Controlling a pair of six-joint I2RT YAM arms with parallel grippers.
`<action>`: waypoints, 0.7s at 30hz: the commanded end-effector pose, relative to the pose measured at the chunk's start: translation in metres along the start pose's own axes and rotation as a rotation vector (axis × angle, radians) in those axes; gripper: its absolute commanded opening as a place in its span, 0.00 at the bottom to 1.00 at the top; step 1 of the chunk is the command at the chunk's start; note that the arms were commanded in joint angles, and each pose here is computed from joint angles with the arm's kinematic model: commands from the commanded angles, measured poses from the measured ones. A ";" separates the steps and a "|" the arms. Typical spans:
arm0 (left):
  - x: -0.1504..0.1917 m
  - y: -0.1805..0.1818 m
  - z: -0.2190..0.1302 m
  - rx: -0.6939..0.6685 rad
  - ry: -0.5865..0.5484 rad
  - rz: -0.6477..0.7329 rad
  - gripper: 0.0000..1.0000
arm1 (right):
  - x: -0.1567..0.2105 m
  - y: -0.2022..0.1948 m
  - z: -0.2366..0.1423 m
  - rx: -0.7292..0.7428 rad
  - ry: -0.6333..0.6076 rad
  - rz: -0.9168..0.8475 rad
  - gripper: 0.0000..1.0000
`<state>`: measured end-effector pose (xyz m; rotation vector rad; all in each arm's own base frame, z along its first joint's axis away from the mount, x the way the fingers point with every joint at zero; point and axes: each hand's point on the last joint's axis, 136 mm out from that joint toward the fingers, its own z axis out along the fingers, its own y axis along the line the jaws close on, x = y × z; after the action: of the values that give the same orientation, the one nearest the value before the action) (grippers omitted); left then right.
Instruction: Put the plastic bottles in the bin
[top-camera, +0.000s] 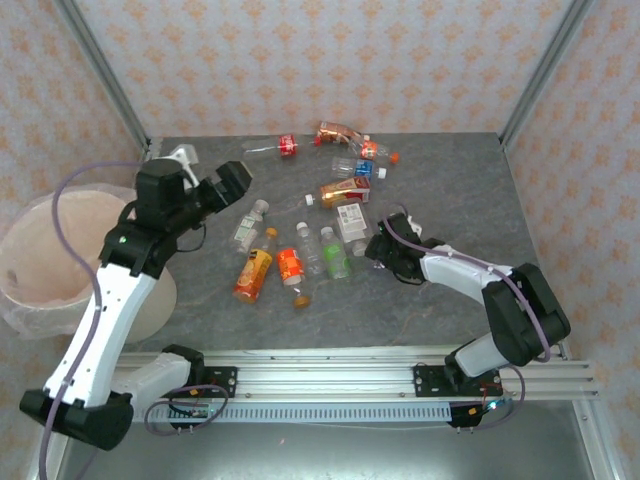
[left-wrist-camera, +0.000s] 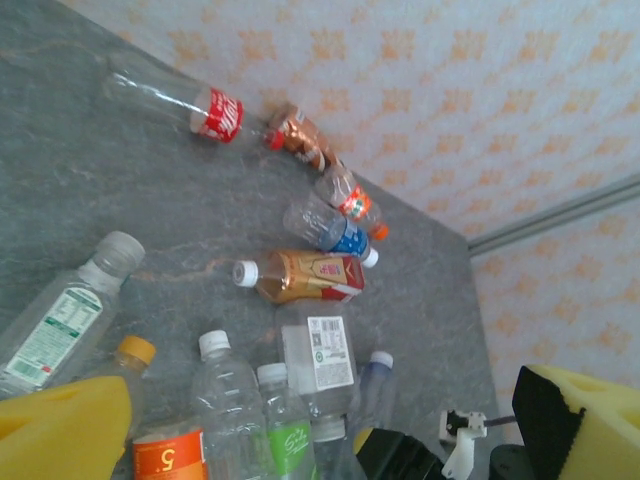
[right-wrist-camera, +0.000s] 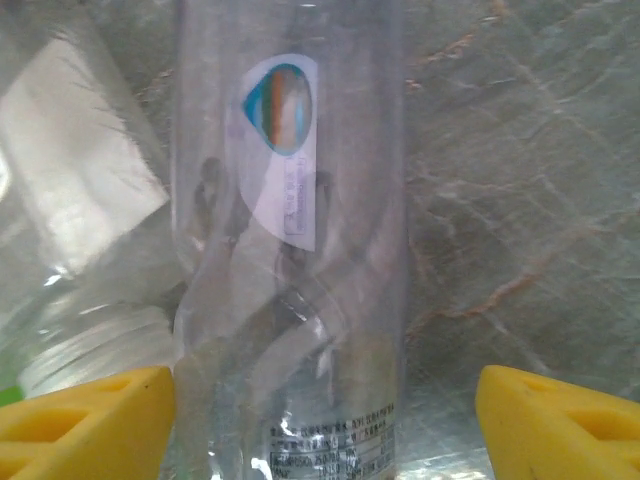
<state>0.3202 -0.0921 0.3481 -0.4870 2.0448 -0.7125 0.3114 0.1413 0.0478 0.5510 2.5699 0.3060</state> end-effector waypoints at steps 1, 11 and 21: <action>-0.012 -0.022 0.009 0.016 -0.054 0.062 1.00 | 0.010 -0.028 0.003 0.097 -0.005 -0.019 0.79; 0.009 -0.038 0.045 0.036 0.015 0.079 1.00 | 0.020 -0.030 0.020 0.111 0.048 -0.201 0.73; 0.026 -0.038 0.058 0.053 0.080 0.094 1.00 | 0.001 -0.027 -0.007 0.075 -0.080 -0.222 0.53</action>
<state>0.3546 -0.1424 0.3246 -0.3891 2.1270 -0.7112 0.2909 0.1228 0.0249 0.3174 2.6418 0.1329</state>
